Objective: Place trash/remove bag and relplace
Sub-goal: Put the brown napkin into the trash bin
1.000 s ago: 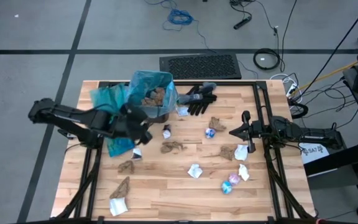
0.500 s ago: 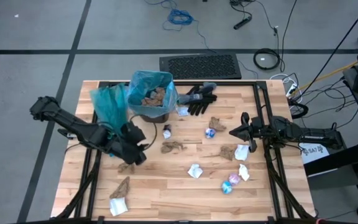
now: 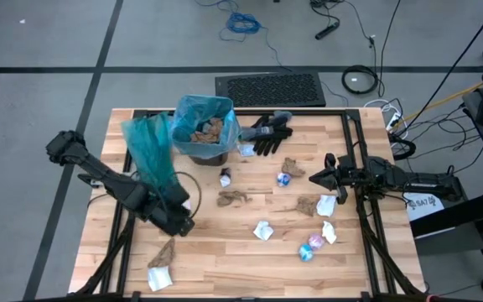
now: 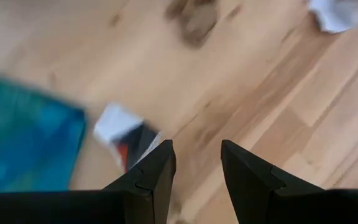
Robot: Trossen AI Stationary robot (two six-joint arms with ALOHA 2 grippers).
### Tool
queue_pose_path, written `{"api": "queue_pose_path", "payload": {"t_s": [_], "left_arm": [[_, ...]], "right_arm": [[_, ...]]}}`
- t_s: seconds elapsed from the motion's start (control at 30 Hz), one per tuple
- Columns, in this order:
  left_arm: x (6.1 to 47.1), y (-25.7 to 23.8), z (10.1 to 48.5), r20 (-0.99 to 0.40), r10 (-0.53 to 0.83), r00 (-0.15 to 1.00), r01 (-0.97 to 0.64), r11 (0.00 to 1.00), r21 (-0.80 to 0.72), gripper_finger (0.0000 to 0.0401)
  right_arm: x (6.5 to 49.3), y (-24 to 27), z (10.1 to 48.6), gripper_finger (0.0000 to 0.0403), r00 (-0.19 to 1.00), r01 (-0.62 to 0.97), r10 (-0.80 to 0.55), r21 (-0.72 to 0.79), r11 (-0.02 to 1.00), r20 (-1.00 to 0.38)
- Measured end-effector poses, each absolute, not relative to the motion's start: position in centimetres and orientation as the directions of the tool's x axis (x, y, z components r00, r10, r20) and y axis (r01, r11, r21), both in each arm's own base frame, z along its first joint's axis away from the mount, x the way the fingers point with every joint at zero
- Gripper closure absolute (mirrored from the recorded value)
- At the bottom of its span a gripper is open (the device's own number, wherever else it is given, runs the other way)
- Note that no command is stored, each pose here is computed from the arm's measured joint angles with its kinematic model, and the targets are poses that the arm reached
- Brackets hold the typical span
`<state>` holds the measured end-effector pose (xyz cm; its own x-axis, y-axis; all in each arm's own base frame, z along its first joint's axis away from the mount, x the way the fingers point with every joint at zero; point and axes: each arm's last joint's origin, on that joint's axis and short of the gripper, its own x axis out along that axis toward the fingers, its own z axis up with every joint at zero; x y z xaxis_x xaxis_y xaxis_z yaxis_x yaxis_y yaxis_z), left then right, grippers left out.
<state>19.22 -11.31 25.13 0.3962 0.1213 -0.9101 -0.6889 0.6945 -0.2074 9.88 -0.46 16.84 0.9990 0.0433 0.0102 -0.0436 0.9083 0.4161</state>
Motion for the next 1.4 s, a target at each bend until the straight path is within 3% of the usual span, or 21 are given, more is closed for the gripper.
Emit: {"api": "queue_pose_path", "payload": {"t_s": [0.1, 0.47, 0.63, 1.03, 1.4], "left_arm": [[18.6, -11.8, 24.8, -0.923, 0.133, 0.361, -0.738, 0.646, -0.195, 0.0267], [19.3, -12.2, 23.9, -0.923, 0.177, 0.341, -0.713, 0.688, -0.132, 0.0267], [19.7, -11.6, 23.6, -0.928, 0.198, 0.316, -0.783, 0.607, -0.137, 0.0266], [19.9, -10.8, 23.5, -0.954, 0.155, 0.255, -0.806, 0.579, -0.121, 0.0194], [18.9, -12.5, 22.1, -0.972, 0.119, 0.205, -0.832, 0.544, -0.109, 0.0191]], "right_arm": [[9.9, -0.5, 16.8, 0.0403, 0.999, -0.044, 0.043, 0.418, 0.907, 0.010], [9.9, -0.5, 16.8, 0.0403, 0.999, -0.043, 0.043, 0.419, 0.907, 0.010], [9.9, -0.5, 16.8, 0.0403, 0.999, -0.043, 0.043, 0.419, 0.907, 0.010], [9.9, -0.5, 16.8, 0.0403, 0.999, -0.044, 0.043, 0.419, 0.907, 0.010], [9.9, -0.4, 16.8, 0.0403, 0.999, -0.047, 0.047, 0.422, 0.905, 0.010]]}}
